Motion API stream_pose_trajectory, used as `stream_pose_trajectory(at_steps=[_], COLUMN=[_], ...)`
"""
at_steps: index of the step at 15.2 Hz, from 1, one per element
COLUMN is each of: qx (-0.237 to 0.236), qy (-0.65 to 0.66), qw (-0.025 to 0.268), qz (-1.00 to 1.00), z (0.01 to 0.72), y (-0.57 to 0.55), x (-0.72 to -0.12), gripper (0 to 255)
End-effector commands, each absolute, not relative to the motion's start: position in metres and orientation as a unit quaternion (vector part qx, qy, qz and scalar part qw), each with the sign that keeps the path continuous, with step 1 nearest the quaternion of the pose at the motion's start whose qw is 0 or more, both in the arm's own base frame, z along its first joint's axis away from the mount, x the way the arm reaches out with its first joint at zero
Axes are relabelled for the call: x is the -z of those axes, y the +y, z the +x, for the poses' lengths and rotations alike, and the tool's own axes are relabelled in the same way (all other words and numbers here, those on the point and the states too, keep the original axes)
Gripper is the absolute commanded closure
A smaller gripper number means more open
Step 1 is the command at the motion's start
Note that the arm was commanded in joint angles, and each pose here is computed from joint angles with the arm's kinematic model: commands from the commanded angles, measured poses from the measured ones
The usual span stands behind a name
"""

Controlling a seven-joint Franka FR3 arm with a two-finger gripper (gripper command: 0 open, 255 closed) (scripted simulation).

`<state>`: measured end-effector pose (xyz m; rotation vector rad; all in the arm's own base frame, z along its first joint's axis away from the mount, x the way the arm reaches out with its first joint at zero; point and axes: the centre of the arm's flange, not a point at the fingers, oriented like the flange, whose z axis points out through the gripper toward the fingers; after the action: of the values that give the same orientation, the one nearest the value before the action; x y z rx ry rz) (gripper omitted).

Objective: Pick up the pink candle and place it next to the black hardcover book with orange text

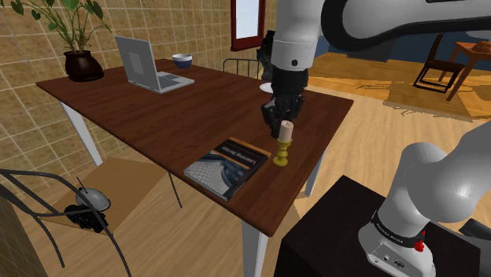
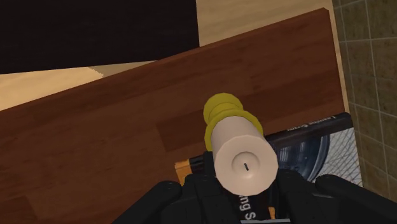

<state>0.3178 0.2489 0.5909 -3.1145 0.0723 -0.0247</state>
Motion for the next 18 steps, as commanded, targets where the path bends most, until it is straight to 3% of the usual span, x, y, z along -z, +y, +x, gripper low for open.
stream_pose_trajectory(at_steps=[1,10,18], qx=[0.008,0.008,0.008], qy=[0.023,0.023,0.023], qw=[0.013,0.013,0.013], qz=[-1.000,-1.000,-1.000], z=[0.318,0.318,0.318], y=[0.248,0.248,0.248], x=[-0.580,-0.532,-0.532], gripper=[255,255,255])
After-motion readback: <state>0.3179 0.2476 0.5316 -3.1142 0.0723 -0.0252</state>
